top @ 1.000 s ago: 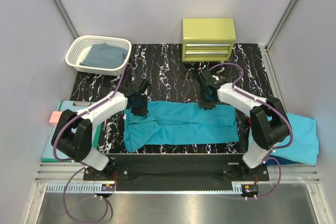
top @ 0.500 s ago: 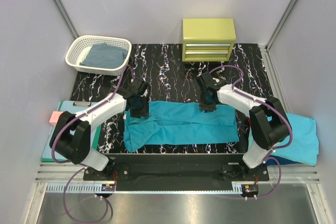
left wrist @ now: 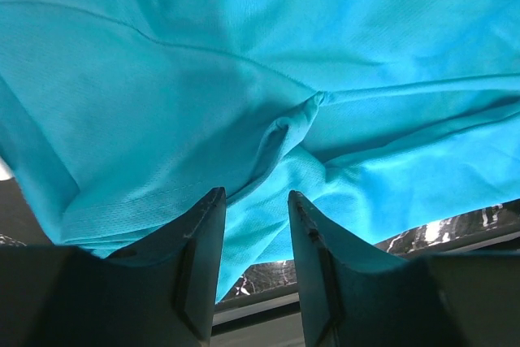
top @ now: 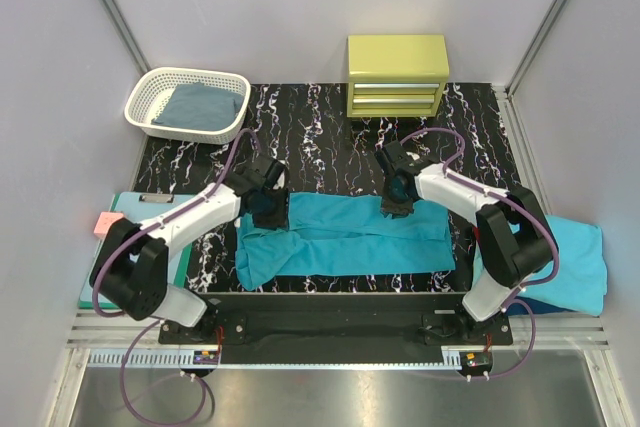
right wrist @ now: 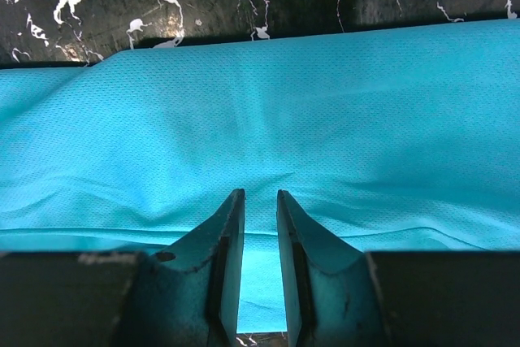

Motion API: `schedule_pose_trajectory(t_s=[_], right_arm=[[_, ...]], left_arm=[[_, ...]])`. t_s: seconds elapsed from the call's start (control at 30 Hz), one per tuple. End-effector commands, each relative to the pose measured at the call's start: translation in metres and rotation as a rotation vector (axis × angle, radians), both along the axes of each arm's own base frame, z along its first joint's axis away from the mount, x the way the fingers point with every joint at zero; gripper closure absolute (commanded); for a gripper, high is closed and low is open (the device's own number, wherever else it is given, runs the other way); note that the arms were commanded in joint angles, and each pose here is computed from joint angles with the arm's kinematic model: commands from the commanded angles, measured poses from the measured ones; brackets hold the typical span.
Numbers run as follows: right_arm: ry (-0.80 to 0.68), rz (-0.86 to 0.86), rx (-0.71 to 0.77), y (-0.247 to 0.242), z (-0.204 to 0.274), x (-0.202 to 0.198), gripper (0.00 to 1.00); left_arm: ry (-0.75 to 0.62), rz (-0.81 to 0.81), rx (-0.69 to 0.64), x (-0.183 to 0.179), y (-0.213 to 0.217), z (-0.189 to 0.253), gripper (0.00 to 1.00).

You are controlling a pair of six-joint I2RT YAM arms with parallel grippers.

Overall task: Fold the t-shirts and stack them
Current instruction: Fold the tshirt

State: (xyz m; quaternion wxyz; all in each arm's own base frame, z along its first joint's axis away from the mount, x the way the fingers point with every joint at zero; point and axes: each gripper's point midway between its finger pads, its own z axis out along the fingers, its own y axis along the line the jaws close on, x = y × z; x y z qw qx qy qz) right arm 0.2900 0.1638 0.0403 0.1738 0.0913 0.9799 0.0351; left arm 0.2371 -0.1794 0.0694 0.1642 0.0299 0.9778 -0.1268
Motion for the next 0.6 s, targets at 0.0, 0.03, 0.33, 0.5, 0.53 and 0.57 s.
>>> schedule_pose_trajectory(t_s=[0.0,0.03,0.33,0.5,0.53,0.57], right_arm=[[-0.062,-0.002,0.030,0.007,0.015,0.005,0.70],[-0.060,0.000,0.031,0.007,0.015,0.004,0.70],[-0.060,-0.002,0.021,0.003,0.014,0.001,0.70],[-0.058,0.001,0.018,0.003,0.012,0.001,0.71],[-0.057,0.000,0.020,0.003,0.011,0.001,0.71],[-0.056,0.004,0.020,0.004,0.010,0.002,0.71]], left_arm=[[0.006,-0.018,0.007,-0.001,-0.001,-0.011,0.59],[0.005,-0.019,0.014,0.000,0.000,-0.012,0.59],[-0.065,0.012,0.019,0.009,0.003,0.007,1.00],[-0.142,0.018,0.025,0.012,0.002,0.035,1.00],[-0.145,0.016,0.025,0.010,0.002,0.040,1.00],[-0.154,0.009,0.022,0.010,0.000,0.045,1.00]])
